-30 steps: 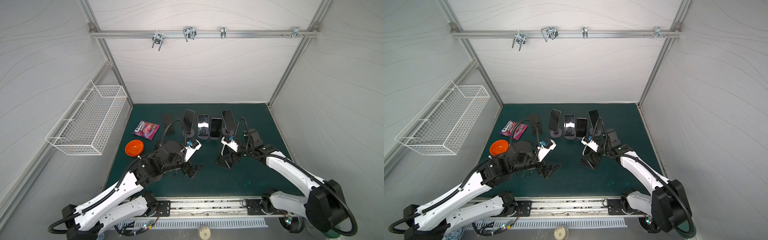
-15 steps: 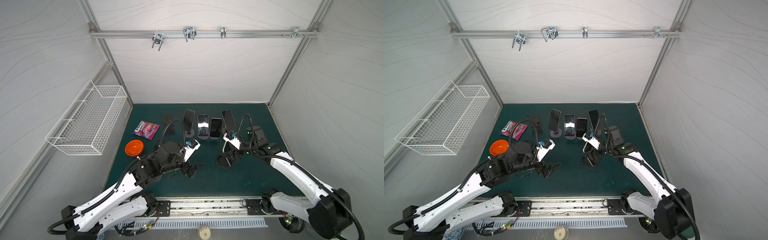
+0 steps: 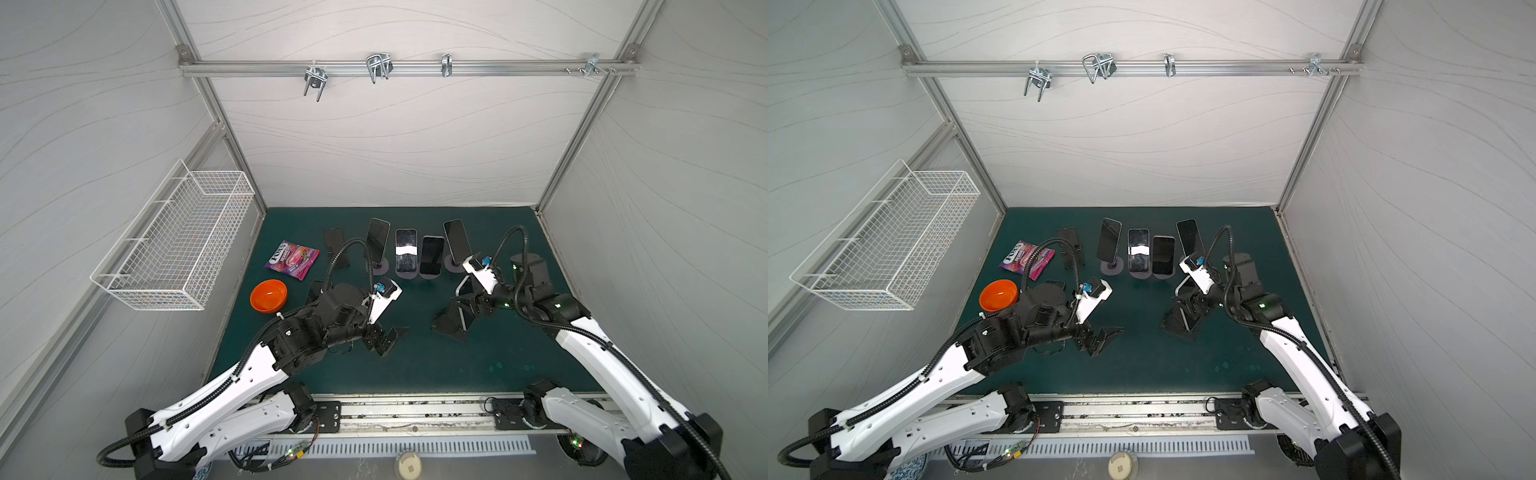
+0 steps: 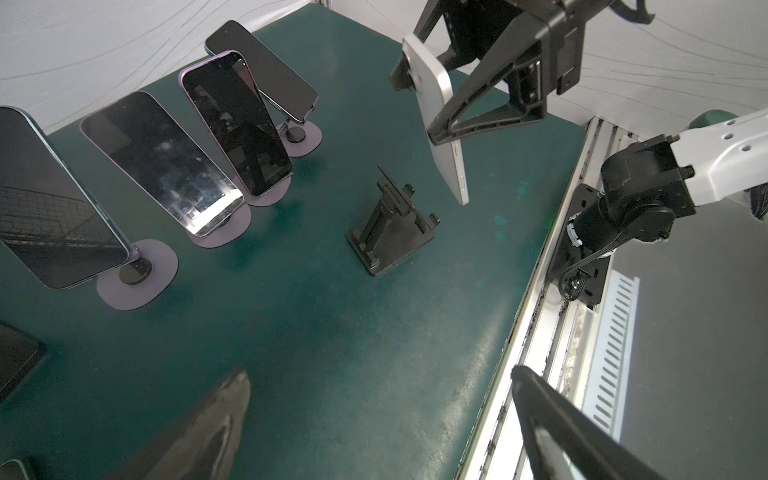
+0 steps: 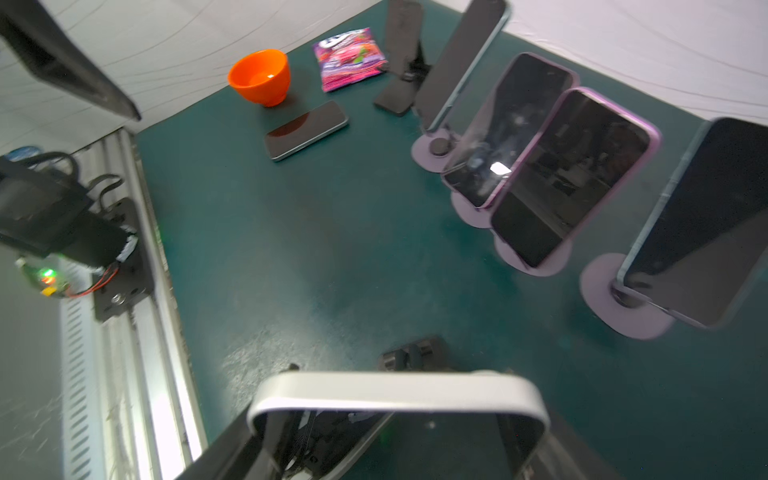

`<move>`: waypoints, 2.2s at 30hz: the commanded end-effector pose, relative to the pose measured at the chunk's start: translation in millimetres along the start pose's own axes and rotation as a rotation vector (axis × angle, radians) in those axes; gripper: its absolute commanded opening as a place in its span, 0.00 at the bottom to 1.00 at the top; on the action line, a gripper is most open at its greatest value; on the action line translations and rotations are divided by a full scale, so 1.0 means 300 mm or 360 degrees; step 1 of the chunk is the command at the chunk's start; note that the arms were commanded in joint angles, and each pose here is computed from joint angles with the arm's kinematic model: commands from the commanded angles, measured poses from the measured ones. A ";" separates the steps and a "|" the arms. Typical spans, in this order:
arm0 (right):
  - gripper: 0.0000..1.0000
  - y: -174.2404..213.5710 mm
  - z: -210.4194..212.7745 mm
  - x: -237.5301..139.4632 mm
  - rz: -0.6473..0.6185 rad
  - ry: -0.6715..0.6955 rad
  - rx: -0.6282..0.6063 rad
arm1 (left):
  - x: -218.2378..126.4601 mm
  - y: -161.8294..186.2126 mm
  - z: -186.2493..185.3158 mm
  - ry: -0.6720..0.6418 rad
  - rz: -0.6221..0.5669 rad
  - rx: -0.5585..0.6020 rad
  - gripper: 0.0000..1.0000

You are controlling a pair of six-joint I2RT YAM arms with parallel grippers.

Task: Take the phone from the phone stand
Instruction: 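Lift the phone off its stand toward the robot with the right gripper, then lower the held phone flat onto the mat with the right gripper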

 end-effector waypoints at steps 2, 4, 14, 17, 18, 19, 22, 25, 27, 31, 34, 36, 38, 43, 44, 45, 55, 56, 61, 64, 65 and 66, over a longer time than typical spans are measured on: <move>0.46 -0.041 -0.086 -0.085 -0.0092 0.0292 0.0193 | -0.020 -0.056 -0.004 0.0003 -0.0077 0.0036 0.99; 0.46 -0.028 -0.124 -0.101 -0.0095 0.0388 0.0232 | -0.022 -0.055 -0.001 -0.0007 -0.0085 0.0029 0.99; 0.44 0.089 -0.289 -0.102 0.0079 0.0721 0.0426 | -0.036 -0.065 -0.007 0.0011 -0.0084 0.0040 0.99; 0.45 0.125 -0.297 -0.094 0.0151 0.0737 0.0467 | -0.041 -0.065 -0.008 0.0010 -0.0076 0.0045 0.99; 0.45 0.136 -0.302 -0.092 0.0169 0.0752 0.0481 | -0.042 -0.067 -0.007 0.0007 -0.0077 0.0044 0.99; 0.45 0.147 -0.308 -0.092 0.0186 0.0772 0.0504 | -0.043 -0.067 -0.006 0.0003 -0.0078 0.0042 0.99; 0.44 0.170 -0.313 -0.092 0.0235 0.0799 0.0571 | -0.046 -0.072 0.000 -0.0016 -0.0101 0.0029 0.99; 0.43 0.194 -0.317 -0.092 0.0287 0.0827 0.0663 | -0.043 -0.076 0.001 -0.0022 -0.0120 0.0013 0.99; 0.45 0.200 -0.319 -0.091 0.0305 0.0837 0.0699 | -0.042 -0.075 0.002 -0.0022 -0.0120 0.0006 0.99; 0.44 0.206 -0.319 -0.093 0.0364 0.0837 0.0733 | -0.042 -0.070 0.002 -0.0025 -0.0118 0.0006 0.99; 0.38 0.206 -0.315 -0.100 0.0387 0.0836 0.0728 | -0.046 -0.060 0.004 -0.0034 -0.0115 0.0010 0.99; 0.31 0.207 -0.307 -0.099 0.0405 0.0815 0.0732 | -0.047 -0.054 0.008 -0.0047 -0.0116 0.0011 0.99; 0.23 0.214 -0.298 -0.094 0.0438 0.0783 0.0753 | -0.049 -0.051 0.010 -0.0058 -0.0123 0.0008 0.99; 0.12 0.217 -0.290 -0.099 0.0472 0.0776 0.0815 | -0.044 -0.043 0.014 -0.0070 -0.0128 -0.0011 0.99; 0.02 0.211 -0.288 -0.102 0.0467 0.0775 0.0816 | -0.040 -0.042 0.014 -0.0067 -0.0128 -0.0015 0.99; 0.00 0.206 -0.289 -0.106 0.0463 0.0783 0.0823 | -0.037 -0.039 0.014 -0.0067 -0.0127 -0.0018 0.99; 0.00 0.250 -0.330 -0.148 0.0653 0.1024 0.1076 | 0.002 -0.037 0.011 -0.0040 -0.0108 -0.0011 0.99; 0.00 0.259 -0.331 -0.149 0.0679 0.1030 0.1116 | 0.008 -0.040 0.009 -0.0033 -0.0108 -0.0006 0.99; 0.00 0.282 -0.346 -0.151 0.0769 0.1048 0.1316 | 0.036 -0.050 0.008 -0.0014 -0.0090 0.0011 0.99; 0.00 0.281 -0.360 -0.150 0.0843 0.1052 0.1308 | 0.059 -0.053 0.004 0.0011 -0.0080 0.0008 0.99; 0.00 0.285 -0.367 -0.151 0.0879 0.1055 0.1305 | 0.067 -0.054 0.003 0.0020 -0.0076 0.0005 0.99; 0.00 0.291 -0.372 -0.149 0.0922 0.1051 0.1311 | 0.073 -0.057 0.000 0.0028 -0.0075 0.0001 0.99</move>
Point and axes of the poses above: each gripper's point midway between its finger pads, its own x axis out along the fingers, its own z axis along the line the jaws close on, y = z × x, the point moved 3 cm from there along -x, back along the fingers, and after that the axes turned 5 degrees about x, right-handed, at the moved point
